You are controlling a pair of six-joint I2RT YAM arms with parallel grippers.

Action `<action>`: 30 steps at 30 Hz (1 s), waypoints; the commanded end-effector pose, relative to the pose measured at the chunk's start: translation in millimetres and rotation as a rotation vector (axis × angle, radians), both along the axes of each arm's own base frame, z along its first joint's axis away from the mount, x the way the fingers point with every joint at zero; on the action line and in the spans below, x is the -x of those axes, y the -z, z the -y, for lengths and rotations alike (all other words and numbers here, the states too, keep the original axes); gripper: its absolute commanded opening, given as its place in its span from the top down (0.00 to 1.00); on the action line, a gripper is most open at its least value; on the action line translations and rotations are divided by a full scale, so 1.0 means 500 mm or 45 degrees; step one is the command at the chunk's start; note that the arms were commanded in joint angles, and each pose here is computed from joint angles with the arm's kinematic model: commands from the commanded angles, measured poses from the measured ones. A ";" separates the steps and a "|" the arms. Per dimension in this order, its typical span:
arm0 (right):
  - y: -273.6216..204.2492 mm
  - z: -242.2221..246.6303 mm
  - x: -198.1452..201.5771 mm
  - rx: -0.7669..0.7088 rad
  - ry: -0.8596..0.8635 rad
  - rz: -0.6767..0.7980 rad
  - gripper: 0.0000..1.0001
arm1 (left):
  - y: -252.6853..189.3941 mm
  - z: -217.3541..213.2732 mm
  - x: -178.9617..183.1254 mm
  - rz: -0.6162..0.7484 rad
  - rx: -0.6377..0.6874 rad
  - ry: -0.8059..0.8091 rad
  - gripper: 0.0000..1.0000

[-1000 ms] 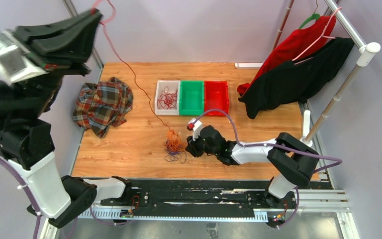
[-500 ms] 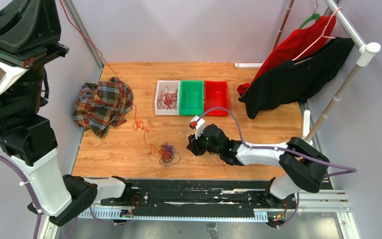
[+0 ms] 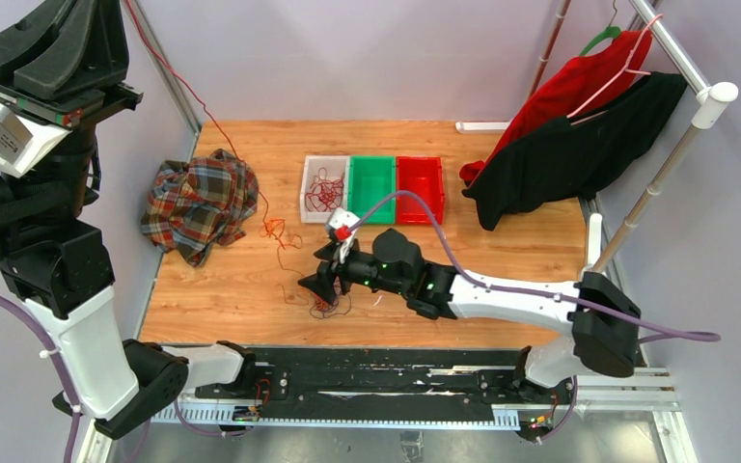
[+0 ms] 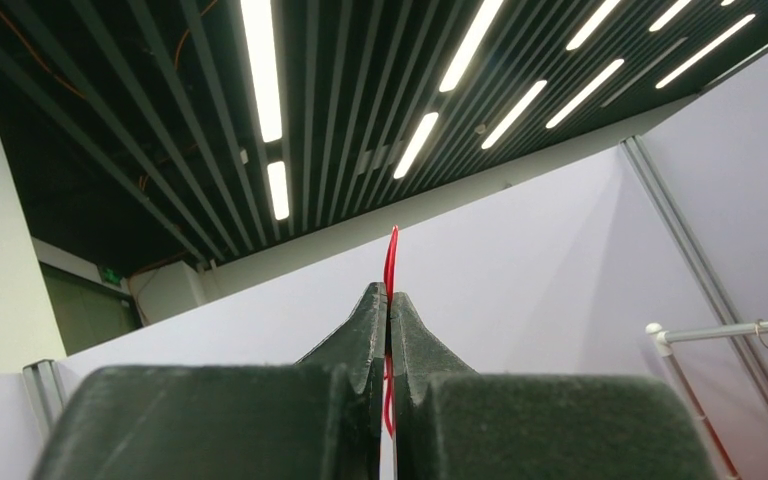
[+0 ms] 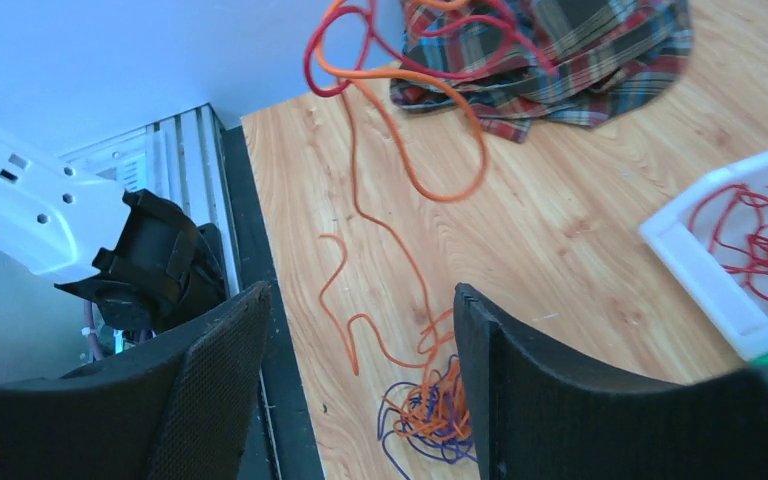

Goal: Untangle the cables

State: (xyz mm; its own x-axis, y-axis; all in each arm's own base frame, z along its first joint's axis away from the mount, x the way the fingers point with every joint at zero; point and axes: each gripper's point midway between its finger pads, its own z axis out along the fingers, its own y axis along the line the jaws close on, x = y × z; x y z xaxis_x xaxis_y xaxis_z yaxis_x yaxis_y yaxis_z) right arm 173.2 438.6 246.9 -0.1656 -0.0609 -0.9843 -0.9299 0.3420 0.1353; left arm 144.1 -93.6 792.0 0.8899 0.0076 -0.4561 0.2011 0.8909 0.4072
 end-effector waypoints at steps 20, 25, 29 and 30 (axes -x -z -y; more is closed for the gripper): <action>0.012 -0.144 0.006 -0.092 -0.097 -0.042 0.42 | 0.002 0.003 0.009 0.013 -0.035 -0.004 1.00; 0.009 -0.097 0.020 -0.097 -0.085 -0.033 0.33 | 0.008 0.005 0.005 0.012 -0.055 -0.021 1.00; -0.001 -0.088 0.024 -0.117 -0.084 -0.026 0.30 | 0.010 0.006 0.002 0.012 -0.062 -0.026 1.00; -0.004 -0.093 0.021 -0.121 -0.081 -0.025 0.31 | 0.010 0.006 0.001 0.010 -0.060 -0.024 1.00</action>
State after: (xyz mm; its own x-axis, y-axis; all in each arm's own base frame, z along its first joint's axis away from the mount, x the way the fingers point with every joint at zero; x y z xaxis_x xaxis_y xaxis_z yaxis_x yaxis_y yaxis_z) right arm 169.2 481.3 217.7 -0.2084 -0.0609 -0.9761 -0.9374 0.2971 0.1816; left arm 148.2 -97.2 785.5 0.8851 0.0407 -0.4637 0.1908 0.8770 0.4410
